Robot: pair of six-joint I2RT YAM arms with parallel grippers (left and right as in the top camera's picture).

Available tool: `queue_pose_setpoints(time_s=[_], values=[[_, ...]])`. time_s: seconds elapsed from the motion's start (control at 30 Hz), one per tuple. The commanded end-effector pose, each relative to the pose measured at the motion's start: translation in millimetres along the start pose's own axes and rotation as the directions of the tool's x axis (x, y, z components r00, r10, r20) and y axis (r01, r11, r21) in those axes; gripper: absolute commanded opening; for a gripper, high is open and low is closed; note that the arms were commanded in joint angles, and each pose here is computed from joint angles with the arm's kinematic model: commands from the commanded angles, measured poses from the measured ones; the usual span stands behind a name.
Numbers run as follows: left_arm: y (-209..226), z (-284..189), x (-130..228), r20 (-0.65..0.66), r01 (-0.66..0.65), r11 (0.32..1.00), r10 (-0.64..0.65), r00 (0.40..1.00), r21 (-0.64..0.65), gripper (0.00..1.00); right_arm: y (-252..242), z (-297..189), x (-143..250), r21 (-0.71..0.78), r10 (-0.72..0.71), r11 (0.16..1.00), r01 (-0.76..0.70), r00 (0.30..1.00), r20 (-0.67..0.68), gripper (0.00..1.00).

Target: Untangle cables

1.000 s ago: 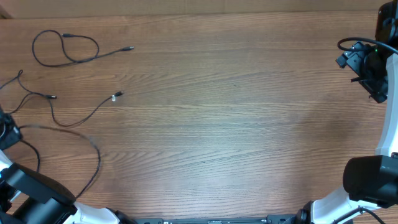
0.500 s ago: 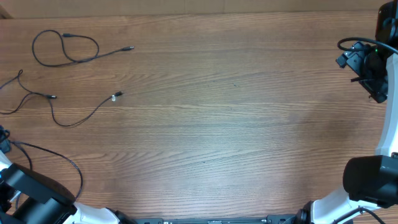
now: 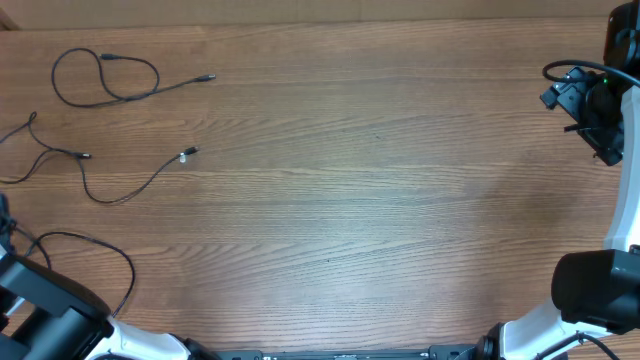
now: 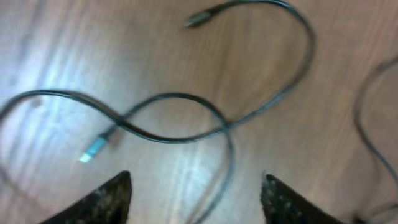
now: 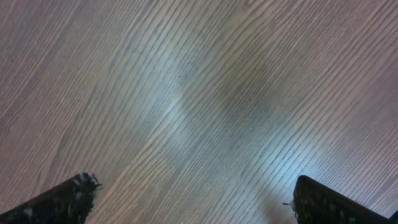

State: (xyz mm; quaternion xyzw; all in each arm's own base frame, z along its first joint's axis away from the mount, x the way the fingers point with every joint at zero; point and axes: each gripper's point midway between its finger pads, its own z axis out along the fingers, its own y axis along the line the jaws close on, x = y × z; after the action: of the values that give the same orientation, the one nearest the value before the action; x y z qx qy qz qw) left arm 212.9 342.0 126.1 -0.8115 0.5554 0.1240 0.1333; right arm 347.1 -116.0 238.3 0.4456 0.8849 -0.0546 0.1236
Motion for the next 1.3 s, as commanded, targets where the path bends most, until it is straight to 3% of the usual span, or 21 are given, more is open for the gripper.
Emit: queue_pose_setpoints(time_s=[0.0,0.17,0.27,0.33,0.43,0.5,0.7,0.93,1.17,1.27], values=[[29,-1,-27,0.08,-0.006,0.993,0.016,0.997,-0.114,0.73,-1,0,0,0.001,-0.002,1.0,0.002,1.0,-0.001,1.0],[79,7,-45,0.124,0.028,0.959,0.007,0.992,-0.283,0.75,-1,0,0,0.001,-0.003,1.0,0.003,1.0,-0.001,1.0],[102,18,-48,0.099,0.05,0.943,-0.019,0.995,-0.328,0.89,-1,0,0,0.001,-0.003,1.0,0.003,1.0,-0.001,1.0],[108,34,-50,0.041,-0.058,0.947,0.075,0.996,-0.317,1.0,-1,0,0,0.0,-0.002,1.0,0.002,1.0,-0.001,1.0],[104,56,-42,-0.067,-0.267,0.939,0.259,0.964,-0.217,1.0,-1,0,0,0.001,-0.003,1.0,0.003,1.0,-0.001,1.0],[107,66,-34,-0.109,-0.318,0.931,0.303,0.947,-0.176,0.98,-1,0,0,0.001,-0.003,1.0,0.003,1.0,-0.001,1.0],[121,92,-17,-0.136,-0.315,0.936,0.296,0.945,-0.156,0.99,-1,0,0,0.001,-0.002,1.0,0.002,1.0,-0.001,1.0],[126,114,4,-0.141,-0.306,0.944,0.288,0.947,-0.125,0.9,-1,0,0,0.001,-0.003,1.0,0.003,1.0,-0.001,1.0],[124,122,3,-0.105,-0.3,0.948,0.29,0.951,-0.109,0.84,-1,0,0,0.001,-0.003,1.0,0.003,1.0,-0.001,1.0],[124,122,3,-0.106,-0.3,0.948,0.289,0.951,-0.11,0.87,-1,0,0,0.001,-0.002,1.0,0.002,1.0,-0.001,1.0]])
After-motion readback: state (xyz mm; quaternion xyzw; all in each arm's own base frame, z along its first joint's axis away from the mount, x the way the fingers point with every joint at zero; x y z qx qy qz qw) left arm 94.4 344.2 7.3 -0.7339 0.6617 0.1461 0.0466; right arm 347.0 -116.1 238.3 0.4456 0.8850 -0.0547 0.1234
